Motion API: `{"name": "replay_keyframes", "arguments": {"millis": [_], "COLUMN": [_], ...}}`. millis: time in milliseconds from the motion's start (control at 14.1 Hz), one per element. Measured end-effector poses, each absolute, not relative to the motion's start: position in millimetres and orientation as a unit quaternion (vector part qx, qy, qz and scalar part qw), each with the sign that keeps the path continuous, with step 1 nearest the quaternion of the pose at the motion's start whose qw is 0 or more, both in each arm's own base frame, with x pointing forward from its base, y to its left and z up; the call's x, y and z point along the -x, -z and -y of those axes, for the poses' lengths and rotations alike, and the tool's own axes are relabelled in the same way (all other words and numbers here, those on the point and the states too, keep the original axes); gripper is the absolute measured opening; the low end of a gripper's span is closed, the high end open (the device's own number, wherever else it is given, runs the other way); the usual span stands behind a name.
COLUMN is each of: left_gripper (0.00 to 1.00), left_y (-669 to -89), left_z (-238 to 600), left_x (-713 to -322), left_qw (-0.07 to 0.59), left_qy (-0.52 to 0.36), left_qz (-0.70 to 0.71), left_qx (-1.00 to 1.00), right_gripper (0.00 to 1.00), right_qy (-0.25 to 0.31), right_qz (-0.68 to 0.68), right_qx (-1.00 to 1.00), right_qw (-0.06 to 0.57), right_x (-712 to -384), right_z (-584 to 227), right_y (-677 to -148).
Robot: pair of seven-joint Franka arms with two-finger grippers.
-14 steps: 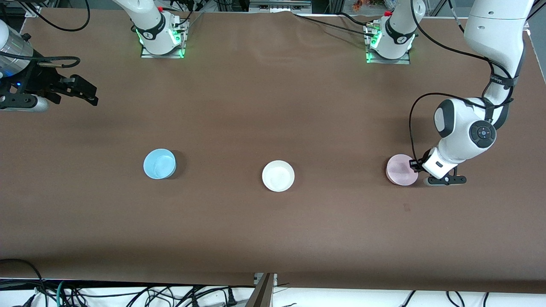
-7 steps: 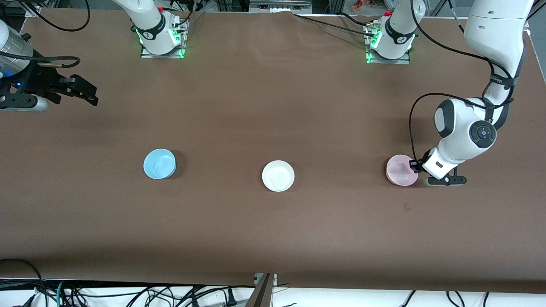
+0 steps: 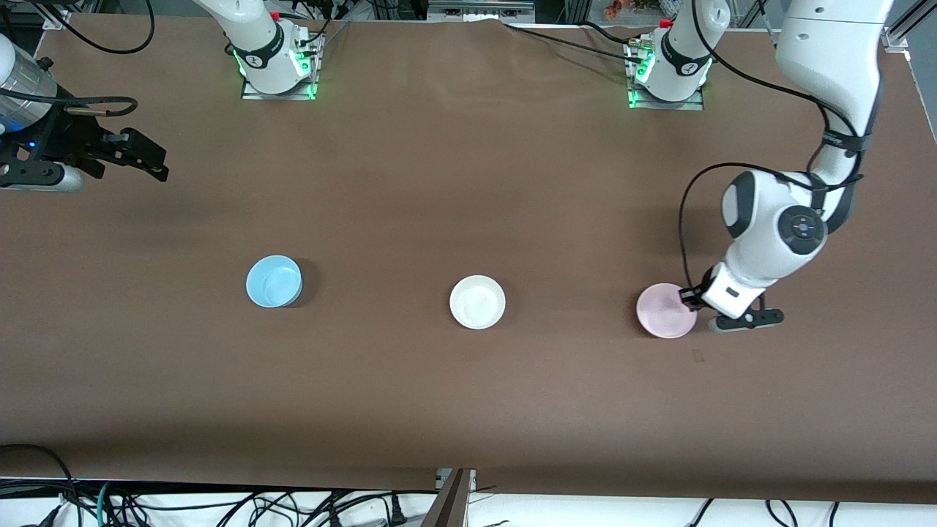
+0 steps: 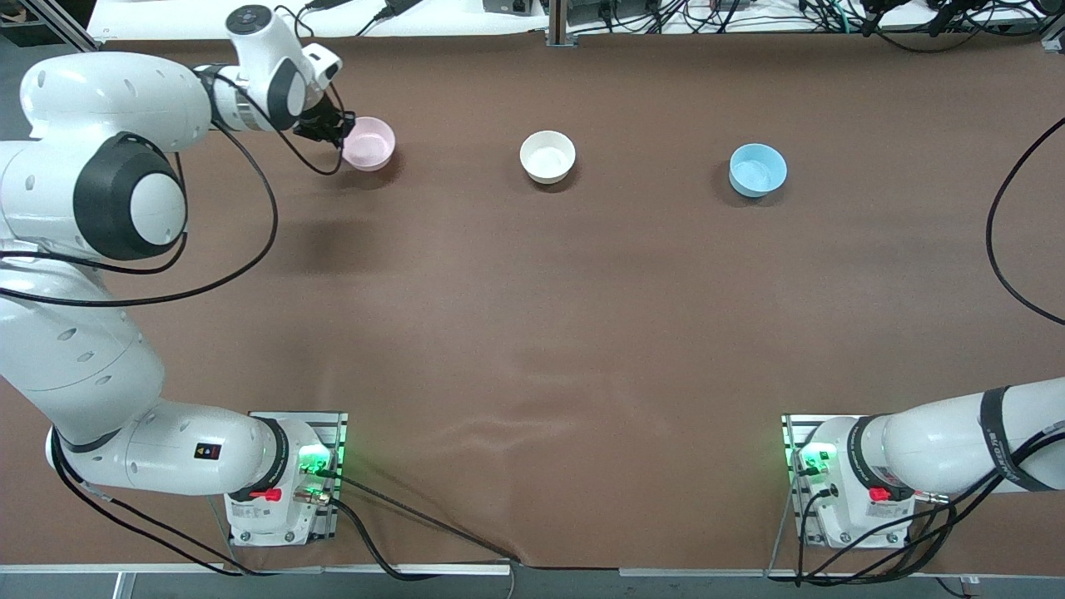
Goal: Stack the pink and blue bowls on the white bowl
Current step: 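Carry the pink bowl with the left gripper over the white bowl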
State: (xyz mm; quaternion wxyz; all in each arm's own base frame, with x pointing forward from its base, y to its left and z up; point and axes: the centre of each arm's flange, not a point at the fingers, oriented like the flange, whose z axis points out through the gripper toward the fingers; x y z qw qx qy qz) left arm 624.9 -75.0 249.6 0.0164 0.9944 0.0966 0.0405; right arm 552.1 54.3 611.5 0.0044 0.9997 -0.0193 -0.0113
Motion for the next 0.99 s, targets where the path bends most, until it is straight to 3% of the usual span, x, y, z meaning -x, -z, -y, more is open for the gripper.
{"name": "replay_keyframes", "arguments": {"millis": [426, 993], "left_gripper": [0.03, 0.03], "left_y": [-264.8, -289.0], "left_z": [206.9, 310.9], "left_x": [-606.7, -586.7], "left_qw": [0.037, 0.079], "left_qy": [-0.049, -0.052], "left_qz": [-0.185, -0.28], "left_qx": [-0.981, -0.955], "right_gripper": [1.0, 1.0], "right_qy": [0.011, 0.011], "right_qz": [0.019, 0.019], "right_qx": [-1.0, -1.0], "right_qw": [0.004, 0.004], "right_x": [-552.1, -552.0], "right_z": [-54.3, -54.4], "right_y": [-611.6, -611.5]}}
